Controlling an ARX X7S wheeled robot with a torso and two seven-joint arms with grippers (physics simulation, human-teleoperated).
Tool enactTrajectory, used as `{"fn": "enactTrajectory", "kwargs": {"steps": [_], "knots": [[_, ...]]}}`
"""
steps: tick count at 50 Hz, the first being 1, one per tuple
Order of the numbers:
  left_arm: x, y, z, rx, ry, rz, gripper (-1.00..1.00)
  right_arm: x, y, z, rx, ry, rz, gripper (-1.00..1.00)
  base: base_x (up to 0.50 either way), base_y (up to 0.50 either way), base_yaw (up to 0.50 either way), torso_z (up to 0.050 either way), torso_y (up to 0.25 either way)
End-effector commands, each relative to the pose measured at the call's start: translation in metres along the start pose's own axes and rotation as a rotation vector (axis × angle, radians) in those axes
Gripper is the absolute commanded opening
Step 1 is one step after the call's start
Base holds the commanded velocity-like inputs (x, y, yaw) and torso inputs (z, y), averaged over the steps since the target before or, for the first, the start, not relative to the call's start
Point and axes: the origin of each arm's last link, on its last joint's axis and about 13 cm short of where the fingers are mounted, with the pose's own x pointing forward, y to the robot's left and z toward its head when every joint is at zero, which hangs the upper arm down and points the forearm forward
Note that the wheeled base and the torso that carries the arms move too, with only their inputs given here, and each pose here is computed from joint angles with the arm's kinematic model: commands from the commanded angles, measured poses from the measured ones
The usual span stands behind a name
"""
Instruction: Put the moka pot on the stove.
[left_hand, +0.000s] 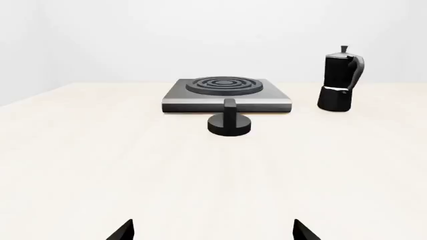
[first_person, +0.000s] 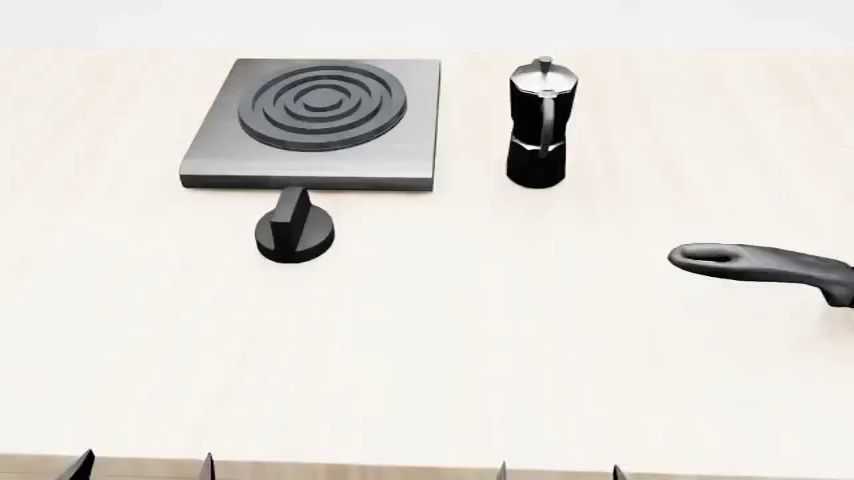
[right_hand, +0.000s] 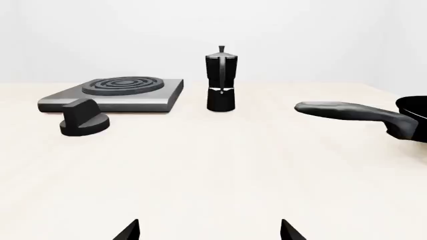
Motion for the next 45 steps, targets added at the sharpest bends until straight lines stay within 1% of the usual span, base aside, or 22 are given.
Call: {"fn": "enactTrajectory", "kwargs": {"steps": [1, 2, 6, 8, 10, 11, 26, 31, 34, 35, 37, 38, 41, 45], "knots": [[0.000, 0.000, 0.000, 0.000, 0.000, 0.000, 1.00, 0.000, 0.001, -0.002, 0.000, 0.000, 0.000, 1.00, 0.00, 0.00, 0.00, 0.000, 0.000], [0.001, 0.000, 0.000, 0.002, 0.001, 0.000, 1.00, 0.000, 0.000, 0.001, 0.019, 0.018, -0.008, 1.00, 0.00, 0.00, 0.00, 0.000, 0.000], [0.002, 0.000, -0.001, 0.010, -0.003, -0.001, 1.00, 0.000, 0.001, 0.002, 0.018, 0.031, -0.007, 1.00, 0.00, 0.00, 0.00, 0.000, 0.000], [0.001, 0.000, 0.000, 0.008, -0.005, -0.004, 1.00, -0.001, -0.004, -0.004, 0.002, 0.032, -0.013, 1.00, 0.00, 0.00, 0.00, 0.000, 0.000], [0.001, 0.000, 0.000, 0.009, -0.006, -0.006, 1.00, -0.001, -0.004, -0.004, 0.001, 0.028, -0.014, 1.00, 0.00, 0.00, 0.00, 0.000, 0.000], [0.001, 0.000, -0.001, 0.013, -0.008, -0.010, 1.00, -0.002, -0.004, -0.001, 0.036, 0.020, 0.011, 1.00, 0.00, 0.00, 0.00, 0.000, 0.000], [-0.002, 0.000, 0.005, 0.023, -0.052, -0.014, 1.00, -0.003, -0.002, 0.010, 0.025, -0.015, 0.020, 1.00, 0.00, 0.00, 0.00, 0.000, 0.000], [-0.004, -0.001, 0.009, 0.011, -0.068, -0.024, 1.00, -0.003, -0.003, 0.013, 0.022, -0.029, 0.019, 1.00, 0.00, 0.00, 0.00, 0.000, 0.000], [-0.004, -0.001, 0.009, 0.039, -0.058, -0.022, 1.00, -0.002, -0.003, 0.012, 0.024, -0.030, 0.018, 1.00, 0.00, 0.00, 0.00, 0.000, 0.000], [-0.004, -0.001, 0.009, 0.028, -0.056, -0.024, 1.00, -0.003, -0.003, 0.013, 0.023, -0.031, 0.019, 1.00, 0.00, 0.00, 0.00, 0.000, 0.000], [-0.005, -0.001, 0.009, 0.035, -0.078, -0.031, 1.00, -0.004, -0.002, 0.014, 0.021, -0.034, 0.018, 1.00, 0.00, 0.00, 0.00, 0.000, 0.000], [-0.005, -0.002, 0.009, 0.022, -0.094, -0.039, 1.00, -0.004, -0.002, 0.016, 0.022, -0.035, 0.019, 1.00, 0.00, 0.00, 0.00, 0.000, 0.000], [-0.006, -0.002, 0.011, 0.033, -0.090, -0.039, 1.00, -0.005, -0.002, 0.017, 0.024, -0.039, 0.020, 1.00, 0.00, 0.00, 0.00, 0.000, 0.000], [-0.007, -0.002, 0.014, 0.032, -0.104, -0.044, 1.00, -0.005, -0.003, 0.021, 0.034, -0.076, 0.032, 1.00, 0.00, 0.00, 0.00, 0.000, 0.000]]}}
